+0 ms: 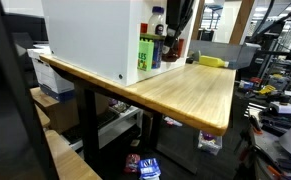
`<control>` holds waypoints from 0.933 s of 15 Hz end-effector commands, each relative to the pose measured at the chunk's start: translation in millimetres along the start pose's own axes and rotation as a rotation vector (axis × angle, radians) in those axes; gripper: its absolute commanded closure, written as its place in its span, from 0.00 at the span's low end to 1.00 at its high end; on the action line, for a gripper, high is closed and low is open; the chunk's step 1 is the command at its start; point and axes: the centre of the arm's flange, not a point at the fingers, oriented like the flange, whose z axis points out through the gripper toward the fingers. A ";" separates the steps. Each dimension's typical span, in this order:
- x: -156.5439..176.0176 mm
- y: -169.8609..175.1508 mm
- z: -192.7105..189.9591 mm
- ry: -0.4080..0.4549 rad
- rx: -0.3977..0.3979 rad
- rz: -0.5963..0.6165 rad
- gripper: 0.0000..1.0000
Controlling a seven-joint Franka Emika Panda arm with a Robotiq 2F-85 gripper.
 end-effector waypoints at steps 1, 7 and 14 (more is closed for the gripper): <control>19.7 -4.1 5.1 0.000 0.009 -0.016 1.00; 29.1 -4.6 11.8 -0.012 0.015 -0.008 1.00; 33.3 -1.3 15.6 -0.010 0.022 0.006 1.00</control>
